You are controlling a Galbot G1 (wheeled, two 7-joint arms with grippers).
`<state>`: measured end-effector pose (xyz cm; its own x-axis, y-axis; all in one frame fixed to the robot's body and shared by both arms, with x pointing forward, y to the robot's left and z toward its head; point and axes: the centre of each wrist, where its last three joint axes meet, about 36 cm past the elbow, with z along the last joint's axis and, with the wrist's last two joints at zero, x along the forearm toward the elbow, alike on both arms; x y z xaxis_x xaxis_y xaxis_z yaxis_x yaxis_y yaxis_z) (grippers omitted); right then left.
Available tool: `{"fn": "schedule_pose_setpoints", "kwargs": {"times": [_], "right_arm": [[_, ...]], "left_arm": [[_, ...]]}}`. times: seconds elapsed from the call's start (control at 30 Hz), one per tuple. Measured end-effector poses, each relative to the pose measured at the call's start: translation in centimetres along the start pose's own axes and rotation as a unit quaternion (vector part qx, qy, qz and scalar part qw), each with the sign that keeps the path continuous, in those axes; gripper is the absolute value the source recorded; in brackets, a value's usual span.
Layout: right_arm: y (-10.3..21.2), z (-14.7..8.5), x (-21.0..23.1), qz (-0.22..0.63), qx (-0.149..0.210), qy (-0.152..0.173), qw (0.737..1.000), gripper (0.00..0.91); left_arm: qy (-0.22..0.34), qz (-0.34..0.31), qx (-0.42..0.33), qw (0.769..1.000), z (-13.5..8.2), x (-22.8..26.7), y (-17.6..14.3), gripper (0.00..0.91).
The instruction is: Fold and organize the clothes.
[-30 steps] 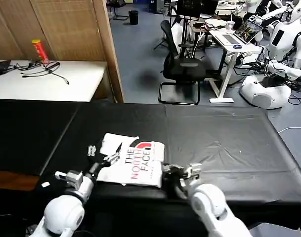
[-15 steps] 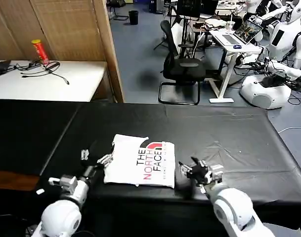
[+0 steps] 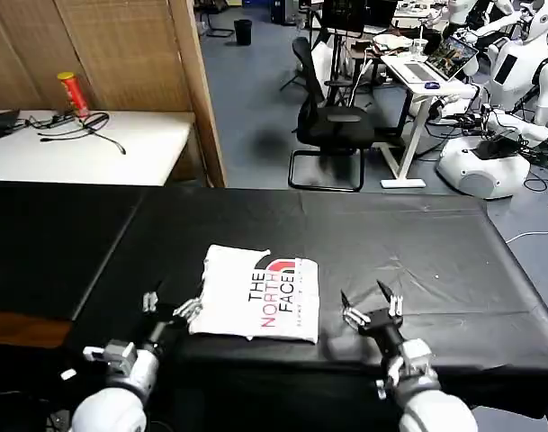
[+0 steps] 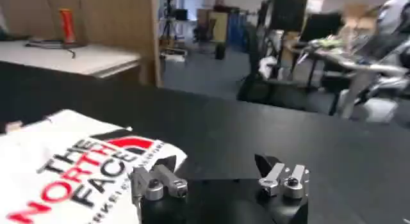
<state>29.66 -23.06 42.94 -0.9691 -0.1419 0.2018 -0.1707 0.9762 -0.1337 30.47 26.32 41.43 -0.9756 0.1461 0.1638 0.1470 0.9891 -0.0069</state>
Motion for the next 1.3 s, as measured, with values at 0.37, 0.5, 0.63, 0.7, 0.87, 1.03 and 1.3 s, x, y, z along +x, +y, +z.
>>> {"fn": "schedule_pose_setpoints", "kwargs": {"times": [0.37,0.5,0.63,0.7,0.87,1.03,1.3], "right_arm": [[1.8,4.0,5.6,0.044,0.009,-0.04,0.998,0.878],[2.3,4.6,7.9,0.059,0.002,-0.027,0.998,0.878],[2.6,4.7,10.0,0.075,-0.004,-0.006,0.997,0.878],[2.8,4.5,10.9,0.086,-0.007,0.005,0.996,0.878],[3.2,3.9,12.6,0.11,-0.031,0.055,0.992,0.878],[3.7,3.2,13.8,0.109,-0.049,0.082,0.989,0.878],[3.8,3.0,14.3,0.108,-0.052,0.088,0.989,0.878]], "left_arm": [[0.04,-0.034,0.004,0.999,1.8,5.2,-0.8,0.878],[0.053,-0.043,0.006,0.998,2.4,7.1,-0.7,0.878],[0.066,-0.046,0.006,0.997,2.7,8.9,-0.4,0.878],[0.079,-0.049,0.003,0.996,2.8,9.9,-0.3,0.878],[0.106,-0.061,-0.004,0.993,2.9,12.0,-0.1,0.878],[0.116,-0.059,-0.002,0.991,2.7,13.0,-0.4,0.878],[0.116,-0.056,0.001,0.992,2.0,13.1,-0.7,0.878]]}}
